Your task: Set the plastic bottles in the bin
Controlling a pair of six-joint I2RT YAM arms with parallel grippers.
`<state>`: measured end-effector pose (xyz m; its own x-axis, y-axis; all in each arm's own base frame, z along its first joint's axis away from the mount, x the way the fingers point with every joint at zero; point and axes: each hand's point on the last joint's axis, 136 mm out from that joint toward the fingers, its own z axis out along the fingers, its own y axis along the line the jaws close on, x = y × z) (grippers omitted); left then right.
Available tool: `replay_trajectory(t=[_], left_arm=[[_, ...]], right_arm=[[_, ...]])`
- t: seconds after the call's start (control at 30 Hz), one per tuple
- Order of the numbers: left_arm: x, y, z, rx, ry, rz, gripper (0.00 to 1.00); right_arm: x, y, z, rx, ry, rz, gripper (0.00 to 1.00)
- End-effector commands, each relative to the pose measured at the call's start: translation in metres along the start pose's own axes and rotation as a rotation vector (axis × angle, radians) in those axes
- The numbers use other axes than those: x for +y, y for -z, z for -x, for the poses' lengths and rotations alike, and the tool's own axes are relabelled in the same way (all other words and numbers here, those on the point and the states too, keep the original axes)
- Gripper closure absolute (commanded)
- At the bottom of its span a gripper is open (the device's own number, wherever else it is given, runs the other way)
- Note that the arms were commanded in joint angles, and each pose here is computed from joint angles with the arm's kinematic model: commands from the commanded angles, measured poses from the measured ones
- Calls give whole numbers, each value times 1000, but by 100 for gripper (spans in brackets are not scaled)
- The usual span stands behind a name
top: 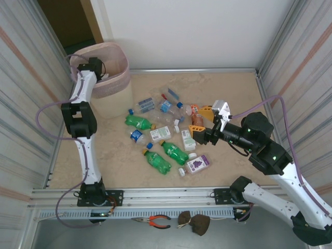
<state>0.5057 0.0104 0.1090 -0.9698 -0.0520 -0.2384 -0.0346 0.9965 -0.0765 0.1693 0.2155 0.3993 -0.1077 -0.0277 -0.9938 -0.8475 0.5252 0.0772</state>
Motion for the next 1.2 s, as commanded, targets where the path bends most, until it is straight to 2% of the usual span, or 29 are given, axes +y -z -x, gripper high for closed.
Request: replay_trajectory(t=[0.0,0.07,0.53,0.57,0.7,0.9,1.17], left_arm=[[-5,43,10,-73,-22,-16,7],[-6,53,14,-94,-25,-18,3],[-27,149,39,-345,-43,-98,4],[-31,170,39,-393,-48,-110,4],[-42,204,43,-485,-57,-161,5],[-55,248,35,-586,-85,-204,6],[-79,303,18,-745,-126,-325,6]], right_arm=[[3,2,5,-19,-14,8,27],[3,2,4,-18,-15,7,27],[1,2,7,-21,-9,-3,27],[1,2,7,-21,-10,-5,27],[-2,1,4,-12,-12,-18,27],[-7,-3,3,8,-17,-43,27],[-33,-13,-21,132,-65,-171,27]])
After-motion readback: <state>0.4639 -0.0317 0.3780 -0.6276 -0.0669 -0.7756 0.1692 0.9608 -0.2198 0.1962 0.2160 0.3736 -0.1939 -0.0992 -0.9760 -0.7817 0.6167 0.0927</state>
